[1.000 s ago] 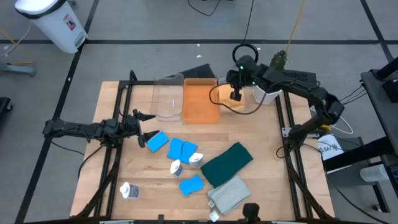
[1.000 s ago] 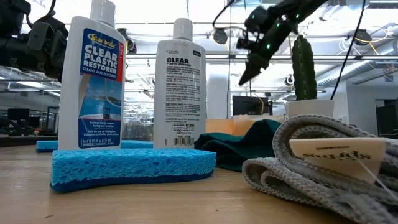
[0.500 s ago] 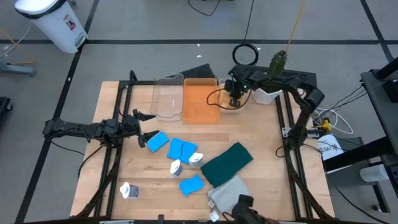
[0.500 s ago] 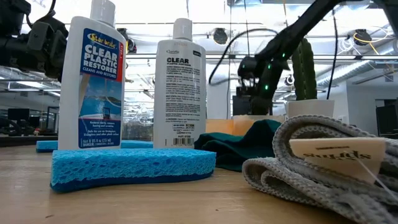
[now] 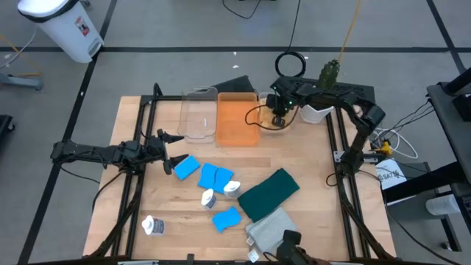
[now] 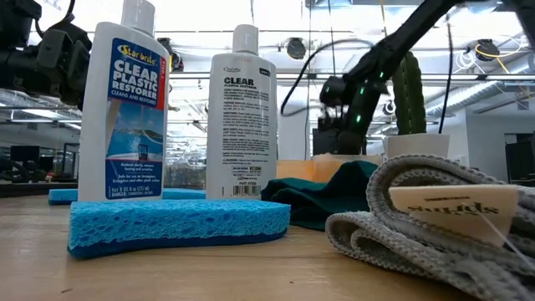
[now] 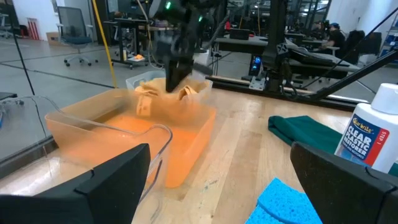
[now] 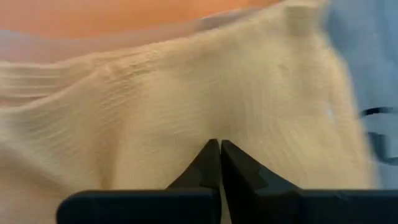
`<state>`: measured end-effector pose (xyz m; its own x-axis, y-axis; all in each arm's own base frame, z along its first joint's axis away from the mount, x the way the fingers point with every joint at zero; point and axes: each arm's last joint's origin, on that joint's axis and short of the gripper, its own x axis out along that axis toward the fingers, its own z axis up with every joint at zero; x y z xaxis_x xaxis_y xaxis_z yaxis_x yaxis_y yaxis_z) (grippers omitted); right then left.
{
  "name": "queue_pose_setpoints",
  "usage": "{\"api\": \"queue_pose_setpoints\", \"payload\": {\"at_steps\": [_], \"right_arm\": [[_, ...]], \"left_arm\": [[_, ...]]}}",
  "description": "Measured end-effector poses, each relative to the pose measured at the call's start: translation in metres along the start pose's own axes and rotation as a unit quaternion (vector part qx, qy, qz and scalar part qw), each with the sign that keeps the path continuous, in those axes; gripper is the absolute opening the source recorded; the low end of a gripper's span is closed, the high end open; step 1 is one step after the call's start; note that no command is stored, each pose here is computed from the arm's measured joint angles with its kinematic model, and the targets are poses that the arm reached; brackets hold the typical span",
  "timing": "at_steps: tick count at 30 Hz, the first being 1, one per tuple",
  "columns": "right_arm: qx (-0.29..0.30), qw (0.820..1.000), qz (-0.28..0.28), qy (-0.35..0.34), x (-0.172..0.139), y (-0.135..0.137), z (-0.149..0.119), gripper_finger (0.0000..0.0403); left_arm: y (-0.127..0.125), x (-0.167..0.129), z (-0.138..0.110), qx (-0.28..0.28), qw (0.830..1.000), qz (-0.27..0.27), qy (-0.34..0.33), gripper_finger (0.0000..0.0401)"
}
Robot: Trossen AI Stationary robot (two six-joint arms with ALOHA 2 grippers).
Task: Pick & Place Kitchen Items
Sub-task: Put the yellow microfiber cloth into the white bin
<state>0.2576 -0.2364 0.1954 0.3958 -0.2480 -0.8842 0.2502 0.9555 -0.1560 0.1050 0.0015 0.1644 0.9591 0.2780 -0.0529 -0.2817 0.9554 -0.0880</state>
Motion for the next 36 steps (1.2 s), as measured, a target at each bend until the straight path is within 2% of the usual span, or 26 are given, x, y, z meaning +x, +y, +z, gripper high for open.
{"api": "queue_pose_setpoints", "payload": {"at_steps": [4,8,13,17,22,29,33,36], "right_arm": [[-0.007,0.998,-0.038,-0.048,-0.044,0.003,0.008,0.0],[-0.011,0.994,-0.048,-0.094,-0.083,0.011,0.01,0.0],[-0.009,0.994,-0.051,-0.097,-0.1,0.014,0.006,0.0],[0.0,0.997,-0.039,-0.073,-0.085,0.014,0.001,0.0],[0.002,1.0,-0.012,-0.013,-0.046,0.016,-0.016,0.0],[-0.001,1.0,0.004,0.024,0.002,0.019,-0.034,0.0],[-0.001,0.999,0.01,0.032,0.012,0.019,-0.036,0.0],[-0.007,0.999,-0.008,0.034,0.01,0.021,-0.034,0.0]], "left_arm": [[0.0,0.0,0.0,0.0,1.0,0.0,0.0,0.0395],[0.0,0.0,0.0,0.0,1.0,0.0,0.0,0.0395],[0.0,0.0,0.0,0.0,1.0,0.0,0.0,0.0395],[0.0,0.0,0.0,0.0,1.0,0.0,0.0,0.0395],[0.0,0.0,0.0,0.0,1.0,0.0,0.0,0.0395],[0.0,0.0,0.0,0.0,1.0,0.0,0.0,0.0395],[0.0,0.0,0.0,0.0,1.0,0.0,0.0,0.0395],[0.0,0.0,0.0,0.0,1.0,0.0,0.0,0.0395]]}}
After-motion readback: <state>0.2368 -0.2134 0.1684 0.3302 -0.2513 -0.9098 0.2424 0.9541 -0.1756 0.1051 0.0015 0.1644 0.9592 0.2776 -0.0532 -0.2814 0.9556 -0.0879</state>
